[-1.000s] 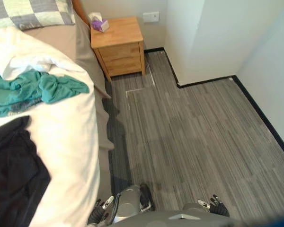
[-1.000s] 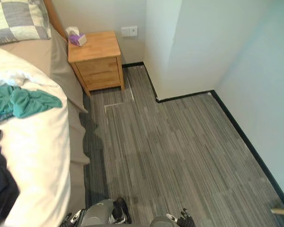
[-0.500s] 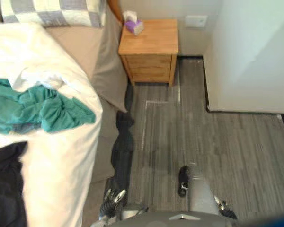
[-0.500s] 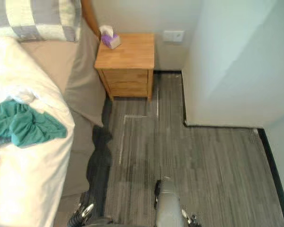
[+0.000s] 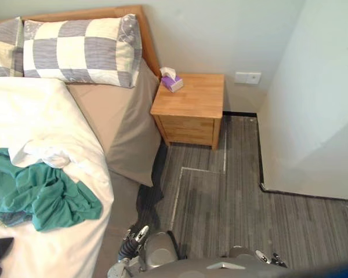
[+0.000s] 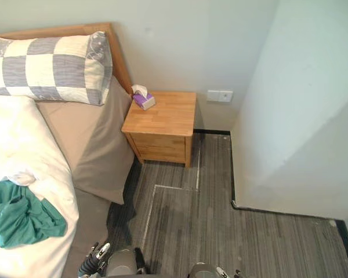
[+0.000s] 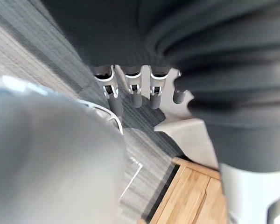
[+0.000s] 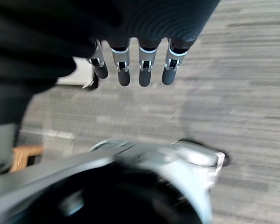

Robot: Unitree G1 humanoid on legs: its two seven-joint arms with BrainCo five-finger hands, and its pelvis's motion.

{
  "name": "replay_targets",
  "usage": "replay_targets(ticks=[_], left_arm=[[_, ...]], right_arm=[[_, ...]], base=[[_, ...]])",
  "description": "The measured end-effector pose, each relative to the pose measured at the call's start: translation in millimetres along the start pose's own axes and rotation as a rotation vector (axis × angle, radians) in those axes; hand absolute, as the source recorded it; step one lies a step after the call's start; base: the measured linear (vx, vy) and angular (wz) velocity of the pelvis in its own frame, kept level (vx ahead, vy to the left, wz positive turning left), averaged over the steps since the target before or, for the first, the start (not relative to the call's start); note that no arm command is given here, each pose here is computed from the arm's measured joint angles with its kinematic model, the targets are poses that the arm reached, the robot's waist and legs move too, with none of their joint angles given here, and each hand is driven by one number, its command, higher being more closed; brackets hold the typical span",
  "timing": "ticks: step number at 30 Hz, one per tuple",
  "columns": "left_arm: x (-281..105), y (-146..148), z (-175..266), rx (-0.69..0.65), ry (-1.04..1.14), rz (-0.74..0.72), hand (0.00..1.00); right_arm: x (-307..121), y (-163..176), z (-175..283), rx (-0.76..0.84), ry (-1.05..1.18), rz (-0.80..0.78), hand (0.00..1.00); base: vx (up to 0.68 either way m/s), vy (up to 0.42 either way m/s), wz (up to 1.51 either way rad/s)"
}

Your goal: Tidy the bed and pick cloth on bed and put in laundry

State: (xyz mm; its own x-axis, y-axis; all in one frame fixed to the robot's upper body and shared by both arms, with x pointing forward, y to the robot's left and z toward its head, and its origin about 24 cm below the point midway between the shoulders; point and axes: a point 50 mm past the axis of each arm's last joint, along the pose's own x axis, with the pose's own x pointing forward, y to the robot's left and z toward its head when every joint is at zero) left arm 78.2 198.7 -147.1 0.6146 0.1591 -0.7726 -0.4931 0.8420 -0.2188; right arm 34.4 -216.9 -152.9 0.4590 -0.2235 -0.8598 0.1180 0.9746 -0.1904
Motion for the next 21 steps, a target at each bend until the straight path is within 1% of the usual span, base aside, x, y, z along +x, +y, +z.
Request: replay_targets(ticks=[2, 3, 4, 6, 9, 10, 12, 16, 19, 21], left_arm=[[-0.4, 4.0, -1.7, 0.018, 0.030, 0.027, 0.00], [0.2, 14.0, 5.0, 0.053, 0.029, 0.050, 0.00], [0.6, 16.3, 7.2, 0.064, 0.028, 0.059, 0.00], [2.7, 19.5, 9.6, 0.074, 0.039, 0.088, 0.00], [4.8, 20.2, 4.3, 0.127, 0.100, 0.100, 0.00], [4.3, 21.5, 2.6, 0.131, 0.110, 0.107, 0.00], [3.3, 25.0, -1.0, 0.179, 0.151, 0.115, 0.00], [3.5, 26.6, -4.2, 0.210, 0.182, 0.138, 0.00], [8.6, 22.5, 2.7, 0.226, 0.170, 0.150, 0.00], [15.7, 14.3, 13.5, 0.248, 0.146, 0.129, 0.00]], right_arm=[[-0.6, -0.4, -1.5, 0.005, 0.016, 0.042, 0.00], [0.7, 8.7, -2.1, 0.053, 0.029, 0.062, 0.00], [2.1, 12.8, -0.8, 0.069, 0.030, 0.072, 0.00], [10.5, 18.7, 13.3, 0.091, 0.006, 0.088, 0.00], [18.0, 20.1, 29.5, 0.095, -0.020, 0.075, 0.00], [18.7, 19.0, 30.5, 0.100, -0.020, 0.070, 0.00], [18.4, 15.7, 26.6, 0.110, -0.005, 0.056, 0.00], [17.7, 13.4, 25.6, 0.119, -0.013, 0.044, 0.00], [18.1, 15.4, 29.2, 0.118, -0.038, 0.056, 0.00], [18.2, 18.3, 29.9, 0.109, -0.038, 0.078, 0.00]], base=[[0.57, 0.071, 1.12], [0.42, 0.072, 1.57], [0.53, 0.142, 1.49], [0.45, 0.185, 0.82], [0.27, 0.097, 0.63], [0.26, 0.100, 0.75], [0.26, 0.041, 1.24], [0.28, -0.065, 1.26], [0.22, -0.165, 1.75], [0.23, -0.272, 1.80]])
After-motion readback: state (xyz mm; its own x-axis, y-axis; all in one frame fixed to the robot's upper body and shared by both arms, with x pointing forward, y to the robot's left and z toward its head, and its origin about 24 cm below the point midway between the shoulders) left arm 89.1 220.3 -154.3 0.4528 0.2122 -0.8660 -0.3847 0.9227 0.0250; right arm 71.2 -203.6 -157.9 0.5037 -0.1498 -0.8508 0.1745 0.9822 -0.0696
